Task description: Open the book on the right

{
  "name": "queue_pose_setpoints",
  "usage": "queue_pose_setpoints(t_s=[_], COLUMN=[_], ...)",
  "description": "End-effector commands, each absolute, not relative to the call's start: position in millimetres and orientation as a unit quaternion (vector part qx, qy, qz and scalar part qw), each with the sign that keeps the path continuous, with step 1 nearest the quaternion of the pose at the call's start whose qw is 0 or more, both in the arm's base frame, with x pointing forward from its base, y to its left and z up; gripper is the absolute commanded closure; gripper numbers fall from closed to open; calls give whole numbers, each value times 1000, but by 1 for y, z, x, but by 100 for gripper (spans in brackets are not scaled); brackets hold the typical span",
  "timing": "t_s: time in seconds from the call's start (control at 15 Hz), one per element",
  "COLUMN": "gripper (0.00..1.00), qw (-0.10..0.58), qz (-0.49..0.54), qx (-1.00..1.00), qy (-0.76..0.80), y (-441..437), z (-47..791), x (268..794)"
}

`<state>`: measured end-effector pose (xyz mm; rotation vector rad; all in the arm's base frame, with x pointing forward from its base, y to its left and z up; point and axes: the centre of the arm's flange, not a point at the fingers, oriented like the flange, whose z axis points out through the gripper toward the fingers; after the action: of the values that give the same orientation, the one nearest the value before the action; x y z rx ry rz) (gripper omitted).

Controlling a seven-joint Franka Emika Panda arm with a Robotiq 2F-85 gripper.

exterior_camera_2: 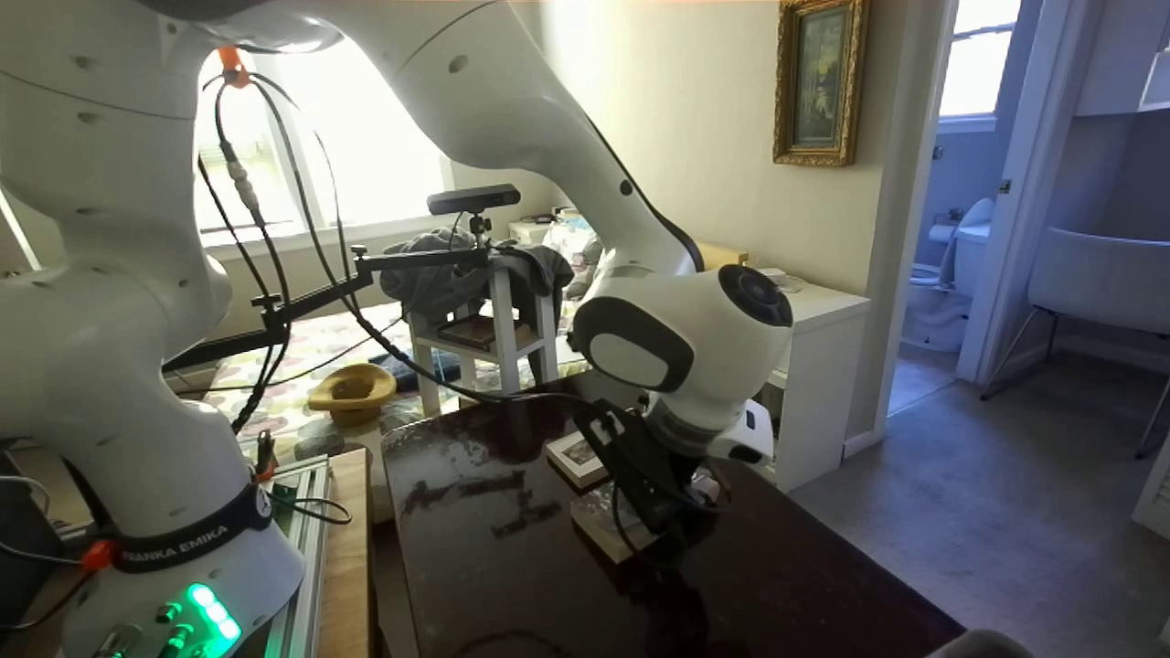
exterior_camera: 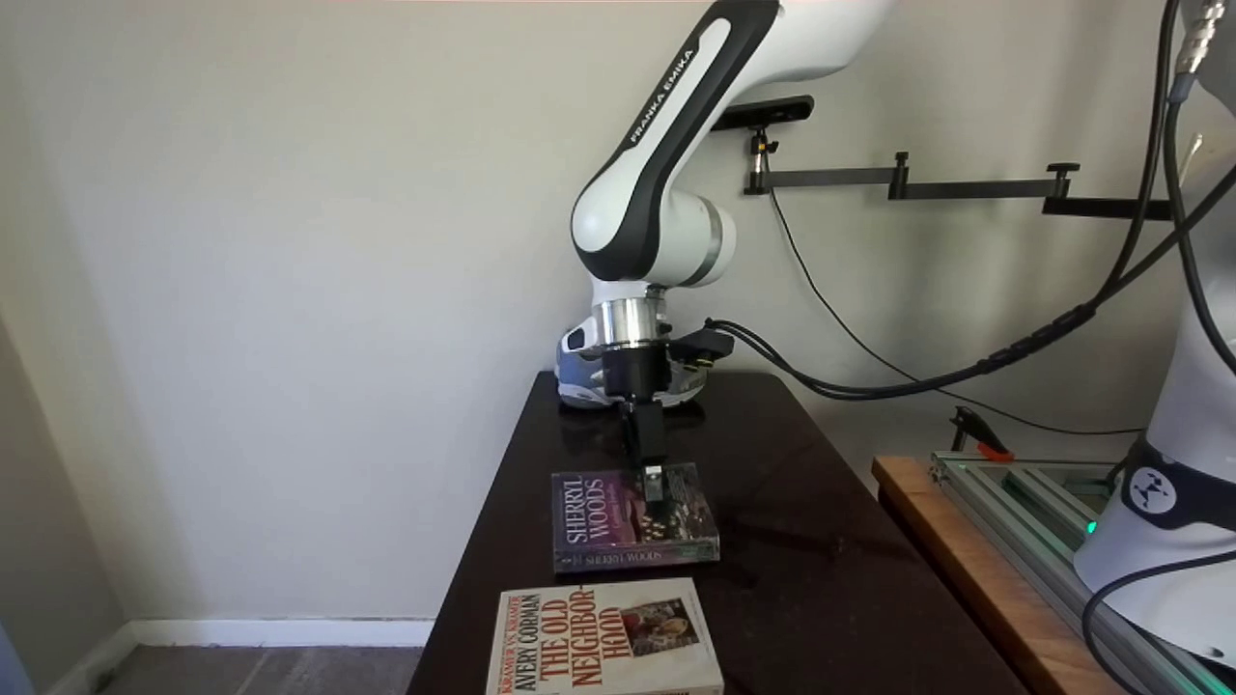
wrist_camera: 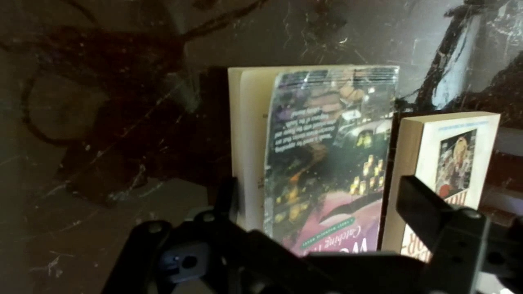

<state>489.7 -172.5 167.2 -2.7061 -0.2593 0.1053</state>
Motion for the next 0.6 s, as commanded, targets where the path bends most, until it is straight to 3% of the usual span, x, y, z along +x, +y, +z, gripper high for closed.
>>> queue_pose_setpoints(t_s=[0.0,0.53], gripper=[0,0], qw=[250,331], qz=[24,36], qx=[-963,-938], qy=[-97,-94], y=[-165,-154], z=[180,190], x=[495,496])
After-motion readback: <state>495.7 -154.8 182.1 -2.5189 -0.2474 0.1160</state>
